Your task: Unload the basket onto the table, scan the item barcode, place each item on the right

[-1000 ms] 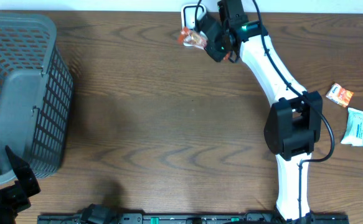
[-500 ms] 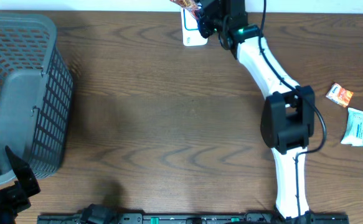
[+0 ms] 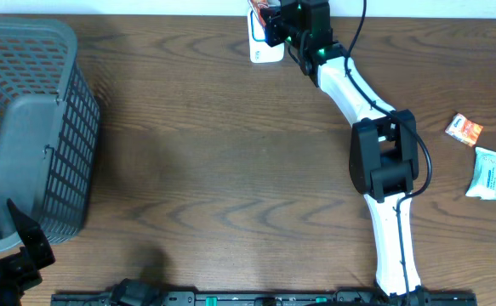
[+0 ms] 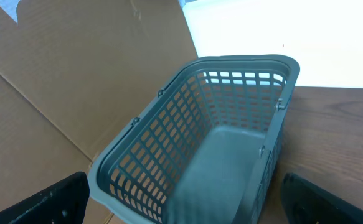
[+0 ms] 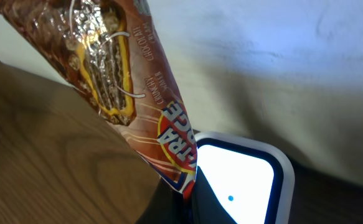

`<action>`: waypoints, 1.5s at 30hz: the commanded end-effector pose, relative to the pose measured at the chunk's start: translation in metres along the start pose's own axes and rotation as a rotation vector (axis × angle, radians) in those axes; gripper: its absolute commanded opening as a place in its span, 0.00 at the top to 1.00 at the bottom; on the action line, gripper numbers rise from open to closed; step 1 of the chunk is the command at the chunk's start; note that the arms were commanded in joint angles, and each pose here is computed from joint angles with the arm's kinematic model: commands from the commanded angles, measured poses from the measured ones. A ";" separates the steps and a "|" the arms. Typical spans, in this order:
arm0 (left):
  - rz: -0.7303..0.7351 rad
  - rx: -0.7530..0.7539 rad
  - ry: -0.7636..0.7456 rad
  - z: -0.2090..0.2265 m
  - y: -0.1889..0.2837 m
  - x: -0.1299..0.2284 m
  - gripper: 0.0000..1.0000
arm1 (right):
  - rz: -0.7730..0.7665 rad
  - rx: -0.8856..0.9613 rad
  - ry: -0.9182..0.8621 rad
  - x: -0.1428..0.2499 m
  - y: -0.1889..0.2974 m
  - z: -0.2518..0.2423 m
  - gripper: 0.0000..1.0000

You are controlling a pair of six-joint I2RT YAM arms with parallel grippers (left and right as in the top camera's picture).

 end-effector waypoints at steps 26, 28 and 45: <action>0.002 -0.009 0.014 0.001 0.000 0.000 0.02 | -0.083 0.020 -0.195 -0.013 -0.012 -0.018 0.99; 0.002 -0.009 0.014 0.001 0.000 0.000 0.02 | -0.055 0.034 -0.217 -0.025 -0.005 -0.016 0.99; 0.002 -0.009 0.014 0.001 0.000 0.000 0.02 | 0.479 0.972 -0.393 -0.035 0.259 -0.042 0.99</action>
Point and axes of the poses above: each gripper's point midway between its finger pads, its own y axis back along the fingers, its own z axis along the line the jaws close on, x = y × z, the point moved 3 cm from there along y, back along the fingers, and after that the axes turned 7 degrees about -y, right-handed, at the moved point
